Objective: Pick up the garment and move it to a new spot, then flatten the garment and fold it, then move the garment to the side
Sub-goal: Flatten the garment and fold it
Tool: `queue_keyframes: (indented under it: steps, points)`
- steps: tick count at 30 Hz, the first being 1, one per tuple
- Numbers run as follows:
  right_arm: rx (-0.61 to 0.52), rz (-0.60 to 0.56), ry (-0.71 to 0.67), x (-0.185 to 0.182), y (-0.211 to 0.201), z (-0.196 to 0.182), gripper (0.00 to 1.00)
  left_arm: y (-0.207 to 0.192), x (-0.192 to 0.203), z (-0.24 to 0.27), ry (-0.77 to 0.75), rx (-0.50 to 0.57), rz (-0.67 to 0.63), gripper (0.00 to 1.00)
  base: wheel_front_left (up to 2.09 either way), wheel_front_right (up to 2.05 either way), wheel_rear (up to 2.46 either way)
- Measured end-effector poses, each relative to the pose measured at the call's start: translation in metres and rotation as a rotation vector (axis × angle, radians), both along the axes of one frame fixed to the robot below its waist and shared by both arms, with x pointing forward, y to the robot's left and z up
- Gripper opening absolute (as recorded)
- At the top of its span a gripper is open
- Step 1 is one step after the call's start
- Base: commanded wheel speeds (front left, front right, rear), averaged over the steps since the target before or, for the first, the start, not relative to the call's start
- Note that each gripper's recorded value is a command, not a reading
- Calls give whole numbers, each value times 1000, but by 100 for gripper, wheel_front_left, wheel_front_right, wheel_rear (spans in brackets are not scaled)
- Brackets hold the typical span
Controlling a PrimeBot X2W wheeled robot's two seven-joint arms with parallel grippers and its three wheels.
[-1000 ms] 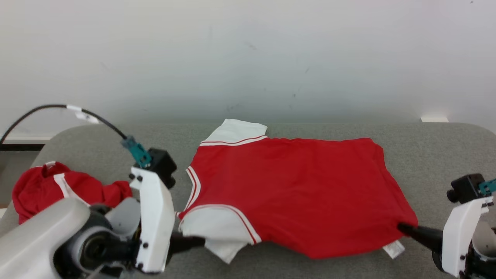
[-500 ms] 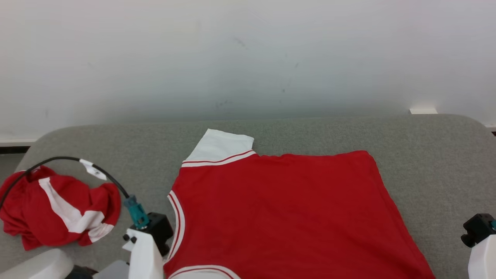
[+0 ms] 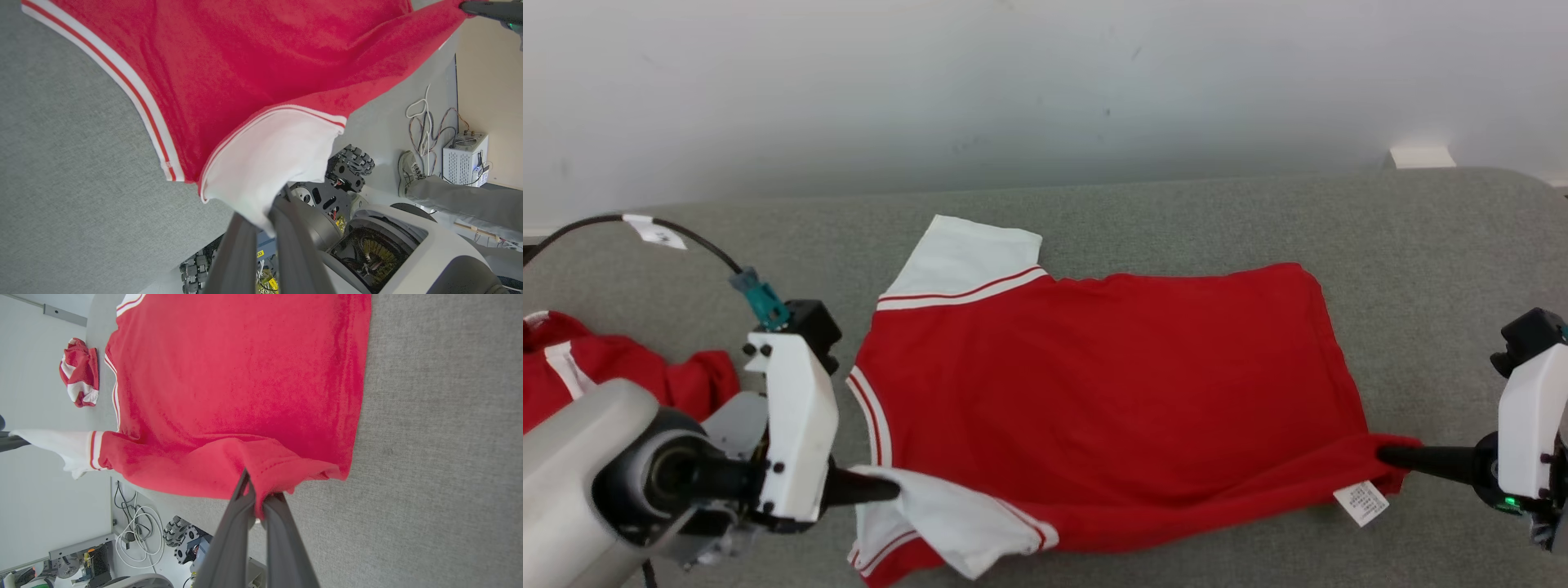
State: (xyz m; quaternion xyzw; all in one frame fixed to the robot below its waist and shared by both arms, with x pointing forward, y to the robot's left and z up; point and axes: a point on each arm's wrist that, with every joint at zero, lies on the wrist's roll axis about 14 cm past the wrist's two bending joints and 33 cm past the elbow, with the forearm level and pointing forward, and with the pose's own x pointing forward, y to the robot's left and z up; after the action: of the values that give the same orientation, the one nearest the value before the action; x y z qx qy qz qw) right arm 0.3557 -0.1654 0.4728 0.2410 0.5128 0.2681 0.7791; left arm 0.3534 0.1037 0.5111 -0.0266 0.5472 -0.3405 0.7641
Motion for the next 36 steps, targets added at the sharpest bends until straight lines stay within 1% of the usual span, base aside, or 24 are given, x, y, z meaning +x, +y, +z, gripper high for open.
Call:
queue_keyframes:
  steps: [3, 7, 10, 14, 15, 16, 17, 18, 19, 22, 25, 27, 30, 33, 34, 36]
  points:
    - [-19, -33, 40, 13, -5, -12, 0, 8, 25, -13, 7, 26, 53, 0, 0, 0, 0]
    - [-39, -73, 69, 26, -10, -23, 0, 16, 45, -27, 19, 54, 98, 0, 0, 0, 0]
    - [-36, -94, 68, 35, -9, -25, 0, 18, 58, -29, 1, 47, 126, 0, 0, 0, 0]
    - [-41, -114, 66, 41, -6, -30, 0, 13, 66, -32, -4, 19, 145, 0, 0, 0, 0]
    - [-51, -117, 68, 42, -6, -32, 20, 12, 68, -34, -4, 12, 154, 0, 0, 0, 0]
    - [-58, -121, 65, 43, -6, -35, 67, 10, 70, -35, -12, 2, 160, 0, 0, 0, 0]
    - [-63, -127, 61, 45, -6, -36, 100, 8, 73, -37, -23, -7, 166, 14, 0, 0, 0]
    - [-63, -126, 58, 47, -3, -37, 100, 7, 75, -39, -24, -10, 167, 79, 0, 0, 0]
    - [-62, -125, 57, 47, 0, -37, 100, 6, 75, -42, -25, -10, 165, 100, 0, 0, 0]
    - [-79, -132, 21, 53, 1, -35, 100, 7, 78, -46, -46, -9, 170, 100, 0, 0, 0]
    - [-89, -171, -65, 62, -4, -24, 100, 11, 90, -39, -156, 1, 178, 100, 0, 0, 0]
    - [-72, -221, -163, 75, -7, -7, 100, 10, 100, -24, -270, -15, 178, 100, 0, 0, 0]
    - [-4, -277, -317, 86, 1, 22, 100, 3, 114, 6, -450, -95, 203, 100, 0, 0, 0]
    - [24, -344, -525, 93, -4, 53, 100, 7, 124, 41, -686, -129, 223, 100, 0, 0, 0]
    - [42, -375, -595, 94, -6, 65, 100, 10, 127, 54, -758, -154, 254, 100, 0, 0, 0]
    - [66, -429, -721, 92, -12, 80, 100, 14, 126, 68, -862, -185, 295, 100, 0, 0, 0]
